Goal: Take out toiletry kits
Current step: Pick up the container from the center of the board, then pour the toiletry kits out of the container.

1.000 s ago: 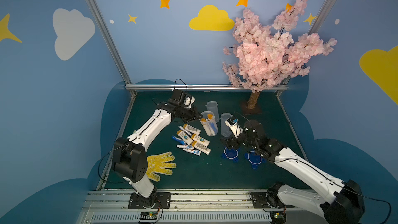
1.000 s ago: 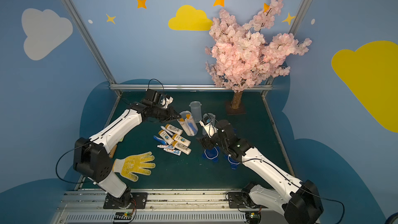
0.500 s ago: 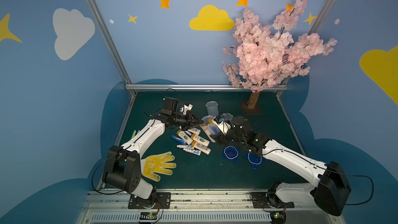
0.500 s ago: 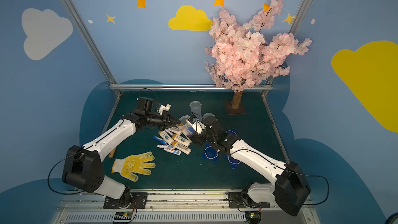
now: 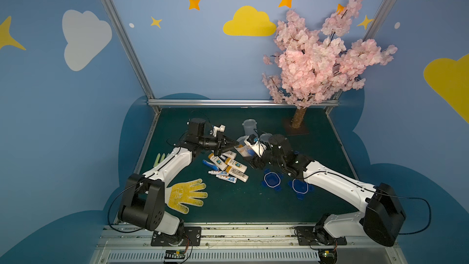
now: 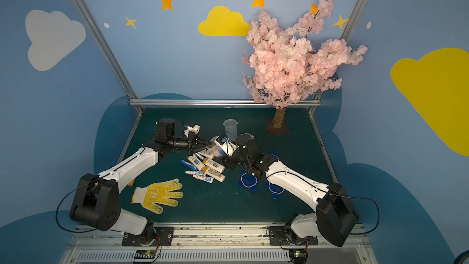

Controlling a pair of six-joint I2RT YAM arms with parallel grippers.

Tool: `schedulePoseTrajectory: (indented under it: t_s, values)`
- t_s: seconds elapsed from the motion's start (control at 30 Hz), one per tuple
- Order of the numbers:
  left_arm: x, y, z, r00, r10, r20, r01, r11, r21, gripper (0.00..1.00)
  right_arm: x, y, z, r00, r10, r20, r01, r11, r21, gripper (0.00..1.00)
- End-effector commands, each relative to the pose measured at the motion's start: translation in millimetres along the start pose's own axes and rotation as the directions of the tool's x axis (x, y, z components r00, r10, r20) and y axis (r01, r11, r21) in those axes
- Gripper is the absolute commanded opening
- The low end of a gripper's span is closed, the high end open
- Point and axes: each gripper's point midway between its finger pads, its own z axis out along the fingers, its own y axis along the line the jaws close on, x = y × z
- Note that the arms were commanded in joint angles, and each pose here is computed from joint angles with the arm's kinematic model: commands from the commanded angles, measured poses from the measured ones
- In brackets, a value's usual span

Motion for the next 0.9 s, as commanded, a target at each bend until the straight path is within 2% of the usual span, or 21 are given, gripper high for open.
schedulePoseTrajectory:
  t_s: [0.0, 0.03, 0.1, 0.27, 0.4, 0.47, 0.57, 0.63, 0.73, 0.8, 0.87]
  values:
    - [12, -27, 1, 0.993, 0.087, -0.085, -0.078, 0.992, 0.104, 0.02, -12, 4, -4, 0.999, 0.038, 0.023, -0.037, 0.999, -0.023, 0.41]
    - [13, -25, 2, 0.993, 0.081, -0.089, -0.071, 0.992, 0.102, 0.02, -9, 4, -5, 0.999, 0.04, 0.009, -0.04, 0.999, -0.024, 0.34]
    - [13, -23, 3, 0.993, 0.079, -0.093, -0.07, 0.992, 0.101, 0.02, -6, 5, -7, 0.998, 0.054, -0.012, -0.054, 0.998, -0.026, 0.29]
    - [13, -12, 3, 0.994, 0.063, -0.089, -0.058, 0.996, 0.064, 0.04, 3, 4, -15, 0.991, 0.122, -0.054, -0.122, 0.992, -0.006, 0.26]
    - [5, 12, -5, 0.999, 0.028, -0.02, -0.029, 0.999, -0.026, 0.32, 15, 5, -25, 0.975, 0.188, -0.121, -0.188, 0.982, 0.015, 0.26]
    - [-4, 23, -17, 0.998, 0.017, 0.052, -0.014, 0.998, -0.067, 0.39, 26, 7, -31, 0.96, 0.216, -0.178, -0.216, 0.976, 0.02, 0.26]
    - [-16, 32, -40, 0.984, 0.031, 0.176, -0.007, 0.991, -0.136, 0.42, 43, 12, -36, 0.925, 0.26, -0.276, -0.265, 0.964, 0.02, 0.25]
    - [-19, 32, -52, 0.97, 0.066, 0.234, -0.023, 0.983, -0.181, 0.42, 56, 16, -37, 0.888, 0.295, -0.352, -0.307, 0.951, 0.024, 0.26]
    - [-20, 28, -65, 0.947, 0.137, 0.291, -0.057, 0.962, -0.267, 0.42, 78, 20, -35, 0.802, 0.33, -0.498, -0.356, 0.933, 0.046, 0.24]
    - [-19, 24, -74, 0.931, 0.18, 0.319, -0.076, 0.947, -0.313, 0.42, 93, 23, -33, 0.721, 0.346, -0.6, -0.384, 0.921, 0.07, 0.23]
    - [-18, 21, -80, 0.918, 0.212, 0.334, -0.09, 0.934, -0.346, 0.42, 100, 27, -33, 0.647, 0.309, -0.697, -0.383, 0.922, 0.053, 0.23]
